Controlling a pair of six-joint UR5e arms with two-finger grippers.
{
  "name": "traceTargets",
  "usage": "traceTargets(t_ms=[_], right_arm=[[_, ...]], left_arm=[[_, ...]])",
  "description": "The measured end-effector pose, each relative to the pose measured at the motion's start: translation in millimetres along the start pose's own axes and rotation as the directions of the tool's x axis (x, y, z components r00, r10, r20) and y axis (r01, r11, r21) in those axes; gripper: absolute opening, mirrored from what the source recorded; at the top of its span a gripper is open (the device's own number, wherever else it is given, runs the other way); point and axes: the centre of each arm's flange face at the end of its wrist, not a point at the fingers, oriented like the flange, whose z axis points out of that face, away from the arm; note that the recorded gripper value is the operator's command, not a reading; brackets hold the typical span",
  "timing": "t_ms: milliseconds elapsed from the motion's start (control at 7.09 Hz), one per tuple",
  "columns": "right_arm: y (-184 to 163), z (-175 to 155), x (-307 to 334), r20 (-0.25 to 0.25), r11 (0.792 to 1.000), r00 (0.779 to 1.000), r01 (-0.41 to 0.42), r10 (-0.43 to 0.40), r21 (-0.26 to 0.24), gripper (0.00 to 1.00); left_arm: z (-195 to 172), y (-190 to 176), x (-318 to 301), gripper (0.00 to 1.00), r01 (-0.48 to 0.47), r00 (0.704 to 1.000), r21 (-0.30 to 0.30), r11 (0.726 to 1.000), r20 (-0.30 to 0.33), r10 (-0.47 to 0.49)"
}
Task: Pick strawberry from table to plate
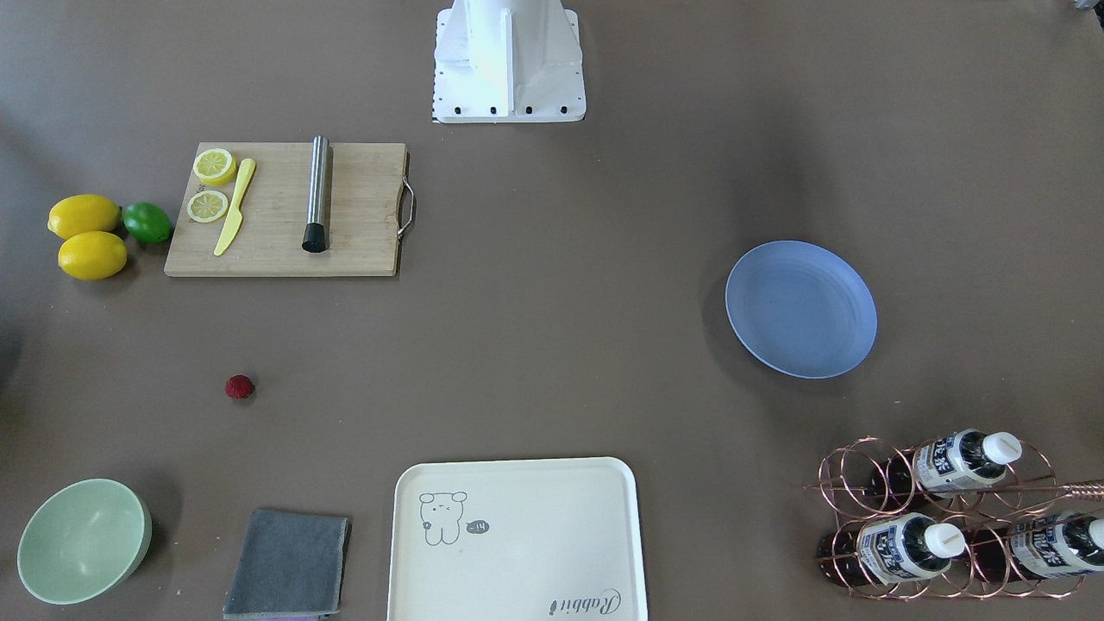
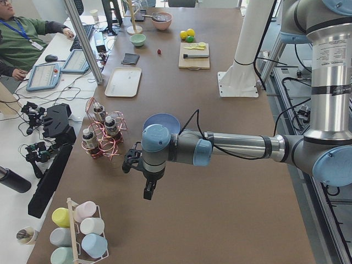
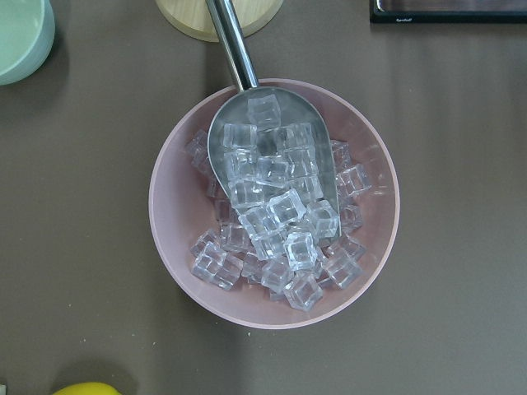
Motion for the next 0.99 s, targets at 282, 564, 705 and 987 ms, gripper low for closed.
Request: traceTargets(t_ms=[282, 564, 705, 987], right_arm=[[-1.1, 0.8, -3.2, 0.0, 1.0, 1.0, 0.004, -0.004, -0.001, 1.0], [-1.3, 1.2, -3.7, -0.001, 1.0, 1.0, 0.004, -0.004, -0.002, 1.0], [-1.2, 2.3, -3.0, -0.002, 1.0, 1.0, 0.002, -0.002, -0.005, 1.0], [0.0, 4.4, -1.1, -0.003, 1.0, 1.0, -0.004, 0.004, -0.009, 1.0]], left_arm=[[-2.5, -0.9, 0.9, 0.98, 0.0, 1.0, 0.005, 1.0, 0.0, 0.0], [-3.9, -1.7, 1.6, 0.98, 0.002, 1.0, 0.008, 1.0, -0.001, -0.002], [-4.3, -1.9, 2.0, 0.98, 0.002, 1.0, 0.01, 1.0, -0.002, -0.002], [-4.8, -1.9, 2.4, 0.98, 0.003, 1.0, 0.01, 1.0, -0.002, -0.003]])
